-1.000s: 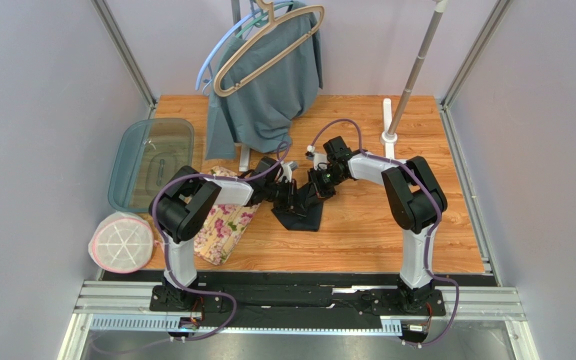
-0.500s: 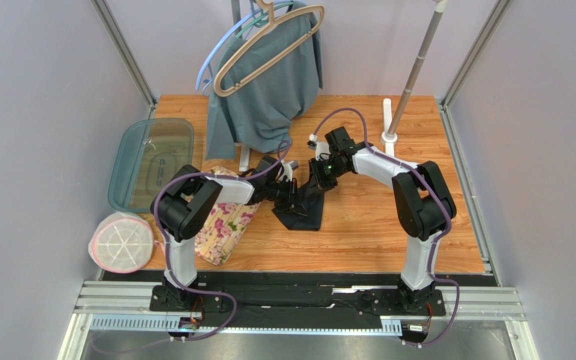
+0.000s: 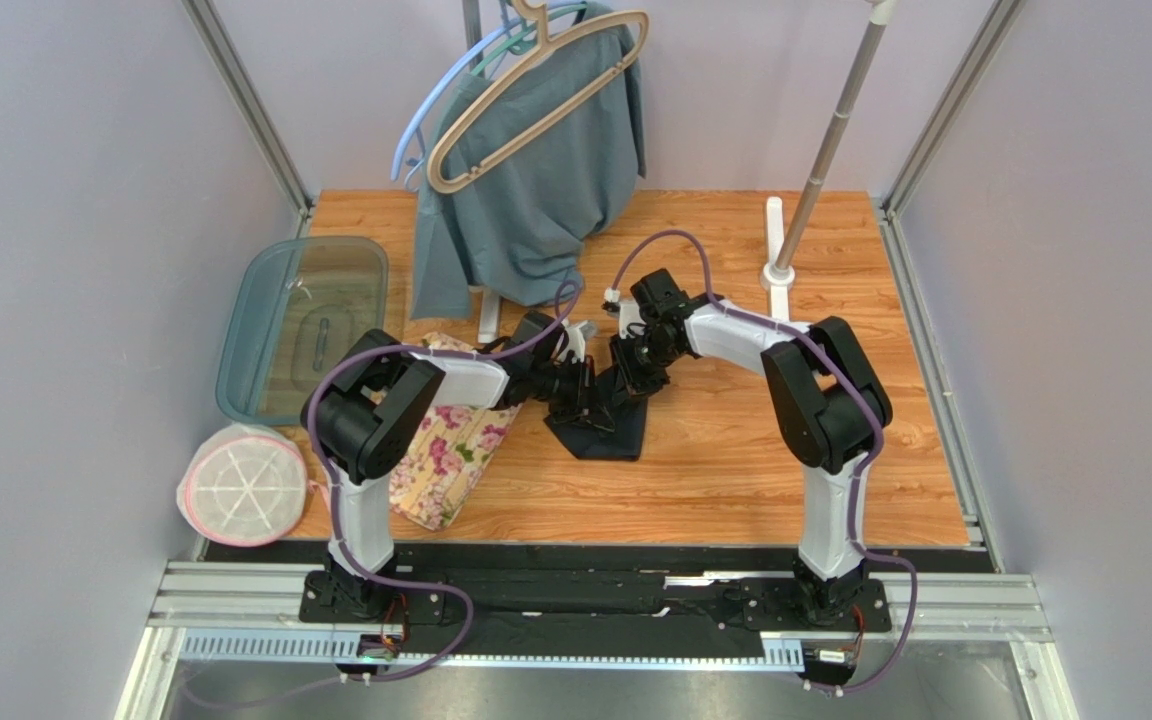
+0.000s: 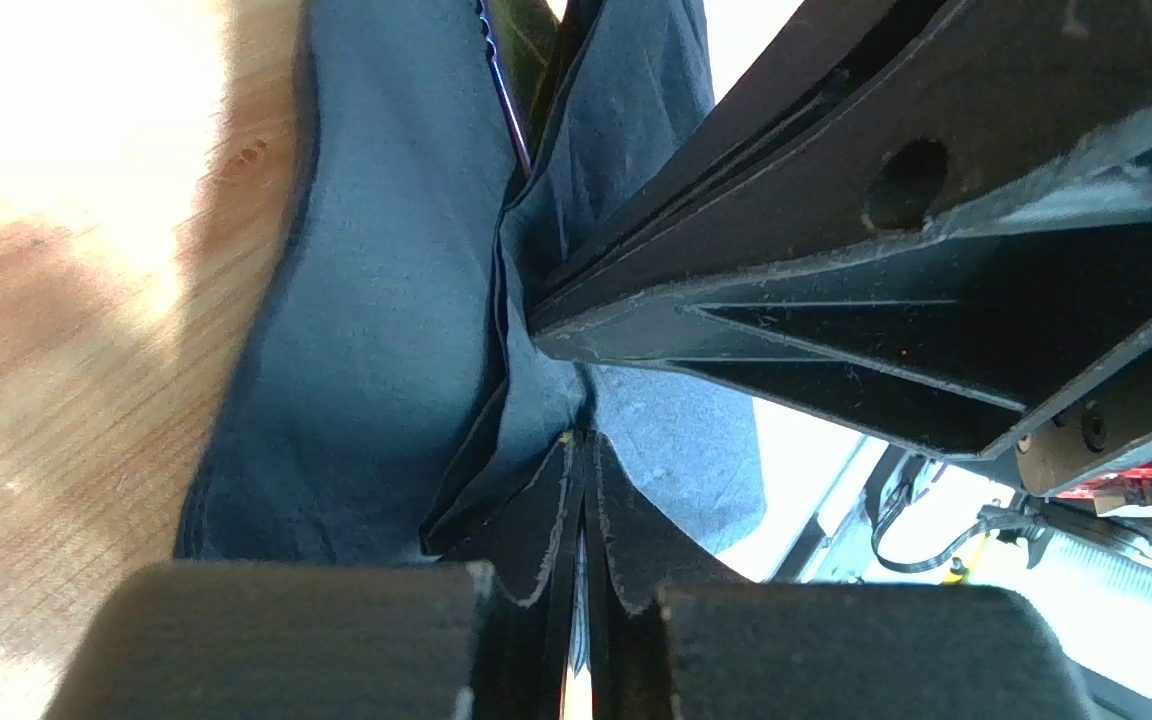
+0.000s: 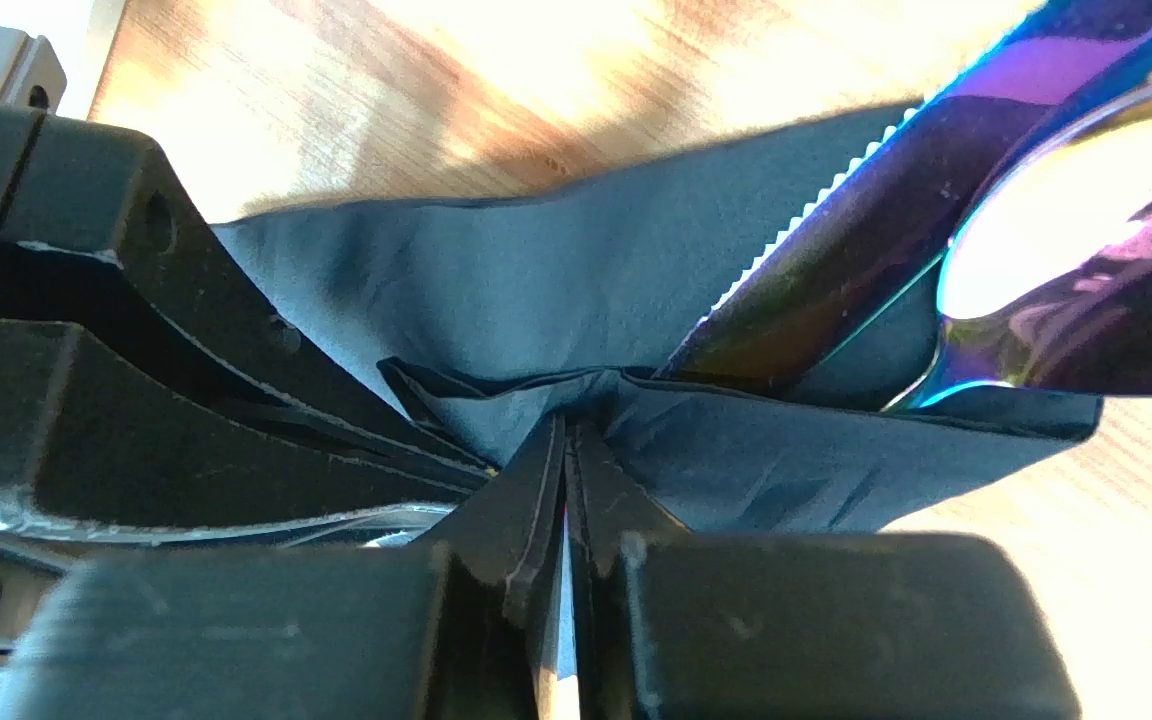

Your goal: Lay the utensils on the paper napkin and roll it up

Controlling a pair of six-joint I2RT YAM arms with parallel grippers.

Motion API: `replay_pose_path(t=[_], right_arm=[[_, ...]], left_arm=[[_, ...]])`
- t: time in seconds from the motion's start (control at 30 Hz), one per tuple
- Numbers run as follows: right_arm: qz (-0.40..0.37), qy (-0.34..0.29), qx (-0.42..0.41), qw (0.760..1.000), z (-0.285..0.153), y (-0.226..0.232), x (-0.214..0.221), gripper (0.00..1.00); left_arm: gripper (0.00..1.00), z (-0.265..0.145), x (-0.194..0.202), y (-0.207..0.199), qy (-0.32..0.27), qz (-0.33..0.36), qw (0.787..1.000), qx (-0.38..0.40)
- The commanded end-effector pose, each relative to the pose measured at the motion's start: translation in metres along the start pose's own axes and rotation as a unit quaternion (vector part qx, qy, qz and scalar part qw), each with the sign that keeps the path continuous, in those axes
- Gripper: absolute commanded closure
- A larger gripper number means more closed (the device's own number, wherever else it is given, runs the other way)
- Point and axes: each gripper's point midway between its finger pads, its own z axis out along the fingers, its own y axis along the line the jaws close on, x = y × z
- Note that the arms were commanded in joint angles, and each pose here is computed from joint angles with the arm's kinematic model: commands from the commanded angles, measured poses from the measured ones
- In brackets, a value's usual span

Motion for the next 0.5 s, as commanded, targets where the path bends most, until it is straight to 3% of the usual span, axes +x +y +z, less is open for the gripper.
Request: replay_pose_path(t=[0.0,0.1,0.23,0.47], right_arm=[[-0.025,0.008,0.039,0.999,0.017,-0.019,0.004,0.95],[-0.033,0.020,0.054,0.998,0.024,-0.029,0.013,0.96],[-0.040,0.030,0.057,0.997,0.027,-0.034,0.019,0.96],[-0.034,0.031,0.035,0.998,0.028,-0.028,0.021,0.97]], left_arm=[[0.94,0.002,-0.001,0.030,-0.008,-0.002,0.998,-0.059],[0.90,-0.003,-0.006,0.020,-0.018,0.012,0.999,-0.047],[0.78,-0.021,-0.015,-0.015,-0.044,0.044,0.998,0.005],[0.77,-0.016,-0.010,-0.040,-0.034,0.046,0.997,0.044]])
